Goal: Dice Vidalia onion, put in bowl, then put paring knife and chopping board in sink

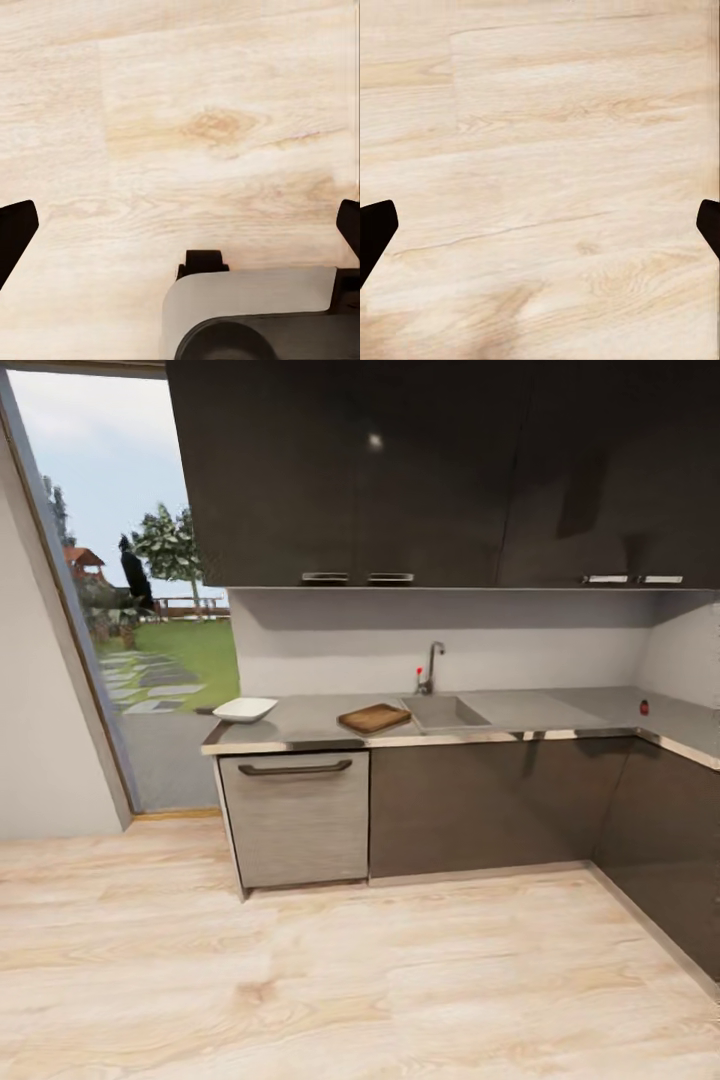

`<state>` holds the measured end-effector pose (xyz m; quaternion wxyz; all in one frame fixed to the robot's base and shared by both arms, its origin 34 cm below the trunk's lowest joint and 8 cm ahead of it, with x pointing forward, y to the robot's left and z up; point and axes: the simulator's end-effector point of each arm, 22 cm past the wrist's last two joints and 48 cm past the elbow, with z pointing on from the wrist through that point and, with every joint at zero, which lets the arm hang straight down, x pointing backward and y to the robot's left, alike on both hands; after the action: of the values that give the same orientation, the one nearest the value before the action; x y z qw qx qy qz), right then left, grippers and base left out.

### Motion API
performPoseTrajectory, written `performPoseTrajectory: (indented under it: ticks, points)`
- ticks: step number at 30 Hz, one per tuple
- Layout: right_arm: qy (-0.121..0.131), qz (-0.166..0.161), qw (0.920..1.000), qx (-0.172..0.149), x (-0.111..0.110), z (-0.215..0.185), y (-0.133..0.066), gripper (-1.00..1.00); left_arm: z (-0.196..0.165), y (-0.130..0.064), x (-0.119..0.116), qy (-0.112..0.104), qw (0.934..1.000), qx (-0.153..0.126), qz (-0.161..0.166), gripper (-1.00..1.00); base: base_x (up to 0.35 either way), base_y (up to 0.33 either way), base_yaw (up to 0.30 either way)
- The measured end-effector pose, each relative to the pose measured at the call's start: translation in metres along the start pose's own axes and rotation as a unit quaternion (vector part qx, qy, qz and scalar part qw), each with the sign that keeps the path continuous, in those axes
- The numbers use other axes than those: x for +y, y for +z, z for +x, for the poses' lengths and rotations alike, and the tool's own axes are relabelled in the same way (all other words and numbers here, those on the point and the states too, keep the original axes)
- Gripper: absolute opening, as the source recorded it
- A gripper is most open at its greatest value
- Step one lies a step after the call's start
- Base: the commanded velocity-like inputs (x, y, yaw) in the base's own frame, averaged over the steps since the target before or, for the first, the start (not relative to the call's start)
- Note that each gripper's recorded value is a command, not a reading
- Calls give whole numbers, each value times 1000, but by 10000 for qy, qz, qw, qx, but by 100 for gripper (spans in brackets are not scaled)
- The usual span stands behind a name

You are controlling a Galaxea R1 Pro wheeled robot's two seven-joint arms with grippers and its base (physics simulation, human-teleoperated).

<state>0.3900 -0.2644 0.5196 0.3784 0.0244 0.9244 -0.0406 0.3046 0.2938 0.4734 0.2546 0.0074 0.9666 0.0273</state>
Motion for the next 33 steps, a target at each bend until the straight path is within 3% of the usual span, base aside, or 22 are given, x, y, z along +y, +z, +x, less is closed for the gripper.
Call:
performPoseTrajectory:
  ticks: [6, 20, 23, 29, 33]
  points:
    - [2, -1, 10000, -14, 0, -1, 0, 100, -1, 0, 0, -1, 10000, -16, -1, 100, 232, -111, -54]
    - [-34, 14, 9998, -188, -5, -17, 4, 100, -3, 0, 2, -9, 10000, -41, -17, 100, 14, -4, -2]
    - [-19, 14, 9993, -360, -4, -33, 7, 100, -4, 1, 2, -21, 10000, -58, -19, 100, 0, 0, 0]
    - [29, -2, 9977, -671, -1, -63, 10, 100, -28, 4, 1, -52, 9995, -309, -31, 100, 0, 0, 0]
    - [48, -2, 9964, -850, 0, -81, 11, 100, -55, 6, 6, -234, 9978, -603, -108, 100, 0, 0, 0]
